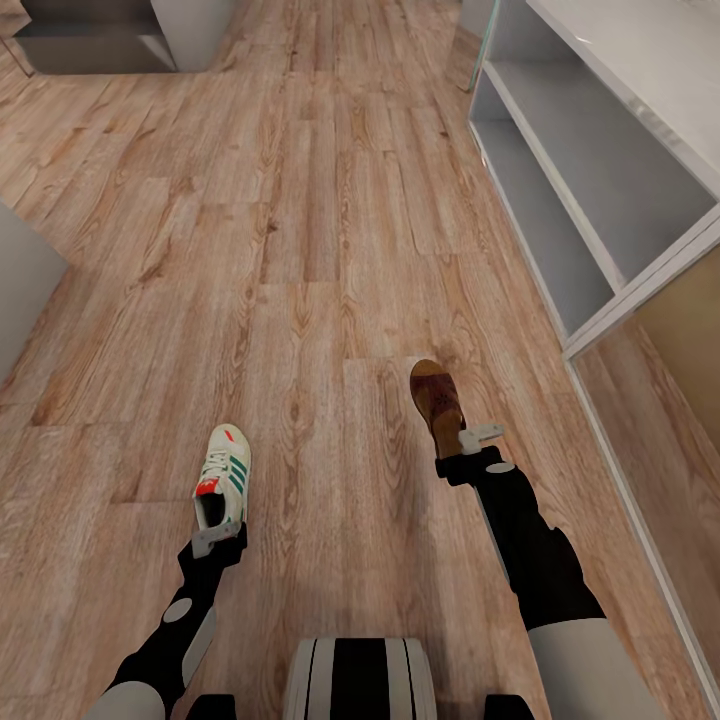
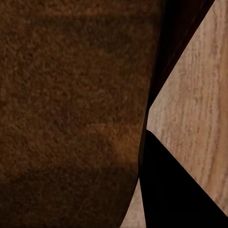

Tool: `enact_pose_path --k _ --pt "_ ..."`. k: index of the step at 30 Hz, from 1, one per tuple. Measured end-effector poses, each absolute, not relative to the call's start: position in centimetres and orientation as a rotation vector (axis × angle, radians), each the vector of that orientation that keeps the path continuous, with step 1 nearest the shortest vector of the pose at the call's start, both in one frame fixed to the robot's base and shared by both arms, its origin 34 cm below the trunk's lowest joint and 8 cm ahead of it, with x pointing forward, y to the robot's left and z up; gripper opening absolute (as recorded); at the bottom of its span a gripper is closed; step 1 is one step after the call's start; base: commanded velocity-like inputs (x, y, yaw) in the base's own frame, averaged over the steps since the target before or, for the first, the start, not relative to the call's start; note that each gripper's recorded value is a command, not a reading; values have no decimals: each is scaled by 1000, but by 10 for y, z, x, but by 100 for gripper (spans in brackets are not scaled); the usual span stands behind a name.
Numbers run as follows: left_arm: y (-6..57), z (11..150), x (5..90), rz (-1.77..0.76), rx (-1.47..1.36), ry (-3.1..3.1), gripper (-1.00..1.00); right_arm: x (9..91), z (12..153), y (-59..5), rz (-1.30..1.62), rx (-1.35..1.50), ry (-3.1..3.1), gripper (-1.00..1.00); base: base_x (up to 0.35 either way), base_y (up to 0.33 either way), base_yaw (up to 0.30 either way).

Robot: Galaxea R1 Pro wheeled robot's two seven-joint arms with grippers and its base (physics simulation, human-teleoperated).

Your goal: Pick up the two gym shoes and the two sandals from the corridor floor and place them onto the hallstand (shoe rack) in the corridor, making sure they are on the rack and not on the floor. Arrange them so the two gym shoes are next to each other and the two sandals are next to each other.

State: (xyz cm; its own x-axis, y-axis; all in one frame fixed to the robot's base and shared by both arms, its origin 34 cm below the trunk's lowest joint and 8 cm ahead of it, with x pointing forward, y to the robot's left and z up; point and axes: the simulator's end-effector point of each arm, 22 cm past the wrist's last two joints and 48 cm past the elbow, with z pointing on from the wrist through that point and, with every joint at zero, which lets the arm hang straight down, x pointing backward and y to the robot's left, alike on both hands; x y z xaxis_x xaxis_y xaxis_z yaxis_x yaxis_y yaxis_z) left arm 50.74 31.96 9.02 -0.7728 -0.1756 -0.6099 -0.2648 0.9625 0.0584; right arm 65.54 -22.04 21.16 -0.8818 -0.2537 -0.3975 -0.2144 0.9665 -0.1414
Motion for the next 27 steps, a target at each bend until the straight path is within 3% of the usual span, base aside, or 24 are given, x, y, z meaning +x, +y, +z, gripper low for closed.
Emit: enact_pose_path --k 18,19,27 --pt "322 91 509 192 -317 2468 100 655 212 -220 -130 -336 2693 -100 0 0 0" --pt "322 91 509 192 -317 2468 -100 655 212 -220 -130 -336 2693 -100 0 0 0" --pt "321 91 509 191 -317 2469 -100 655 212 -220 -130 -336 2693 -100 0 0 0"
